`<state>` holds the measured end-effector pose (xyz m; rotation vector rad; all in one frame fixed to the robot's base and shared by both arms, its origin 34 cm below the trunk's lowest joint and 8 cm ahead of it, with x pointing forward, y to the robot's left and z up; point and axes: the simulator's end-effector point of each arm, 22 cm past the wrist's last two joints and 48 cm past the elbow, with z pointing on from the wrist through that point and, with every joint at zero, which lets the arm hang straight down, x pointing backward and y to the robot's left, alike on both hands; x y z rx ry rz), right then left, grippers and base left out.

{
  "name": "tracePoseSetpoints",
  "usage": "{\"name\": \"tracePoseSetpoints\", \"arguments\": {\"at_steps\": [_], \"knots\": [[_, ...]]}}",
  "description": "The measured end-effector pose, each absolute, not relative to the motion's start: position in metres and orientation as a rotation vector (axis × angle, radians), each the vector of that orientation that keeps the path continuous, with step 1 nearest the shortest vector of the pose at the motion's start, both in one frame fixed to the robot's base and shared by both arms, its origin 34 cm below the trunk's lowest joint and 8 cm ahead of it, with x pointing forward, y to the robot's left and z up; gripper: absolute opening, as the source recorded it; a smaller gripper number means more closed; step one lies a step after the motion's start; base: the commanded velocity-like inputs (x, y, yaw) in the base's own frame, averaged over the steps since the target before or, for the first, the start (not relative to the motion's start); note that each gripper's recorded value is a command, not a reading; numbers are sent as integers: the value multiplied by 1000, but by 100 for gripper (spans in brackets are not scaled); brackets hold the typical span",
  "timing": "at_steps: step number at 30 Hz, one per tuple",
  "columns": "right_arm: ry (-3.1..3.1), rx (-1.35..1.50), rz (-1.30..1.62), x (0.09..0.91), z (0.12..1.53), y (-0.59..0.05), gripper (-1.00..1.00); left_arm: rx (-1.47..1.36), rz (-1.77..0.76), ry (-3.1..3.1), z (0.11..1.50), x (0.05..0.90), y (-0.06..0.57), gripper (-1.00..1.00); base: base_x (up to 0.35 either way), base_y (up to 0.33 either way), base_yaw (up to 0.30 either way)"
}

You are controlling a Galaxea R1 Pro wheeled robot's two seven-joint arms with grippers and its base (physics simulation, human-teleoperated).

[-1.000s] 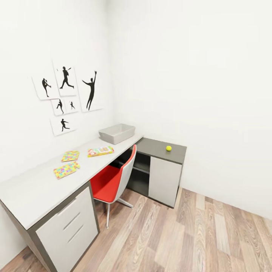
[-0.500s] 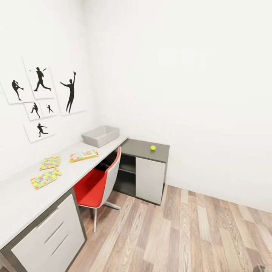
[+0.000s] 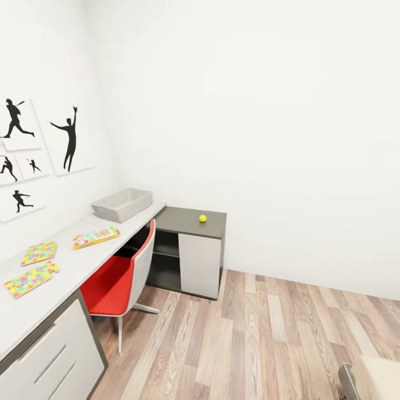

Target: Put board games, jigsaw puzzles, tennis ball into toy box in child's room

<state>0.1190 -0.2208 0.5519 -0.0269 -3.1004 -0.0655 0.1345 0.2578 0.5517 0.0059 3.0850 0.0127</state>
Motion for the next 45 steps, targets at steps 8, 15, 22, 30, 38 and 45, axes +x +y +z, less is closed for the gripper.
{"name": "tracePoseSetpoints", "arguments": {"at_steps": [8, 15, 22, 30, 38, 45], "knots": [[-3100, -27, -66, 117, 561, -220, 100, 13, 13, 3084, 561, 133, 258, 100, 0, 0, -278], [-3100, -27, -67, 115, 569, -220, 100, 15, 13, 3085, 569, 131, 258, 100, 0, 0, -278], [-3099, -28, -67, 113, 576, -220, 100, 17, 11, 3086, 576, 129, 257, 100, 0, 0, -278], [-3099, -28, -68, 111, 584, -220, 100, 19, 10, 3086, 584, 126, 257, 100, 0, 0, -278], [-3099, -28, -68, 108, 592, -220, 100, 20, 10, 3086, 591, 124, 257, 100, 0, 0, -278], [-3099, -28, -69, 106, 598, -219, 100, 20, 12, 3086, 597, 121, 258, 100, 0, 0, -278]]}}
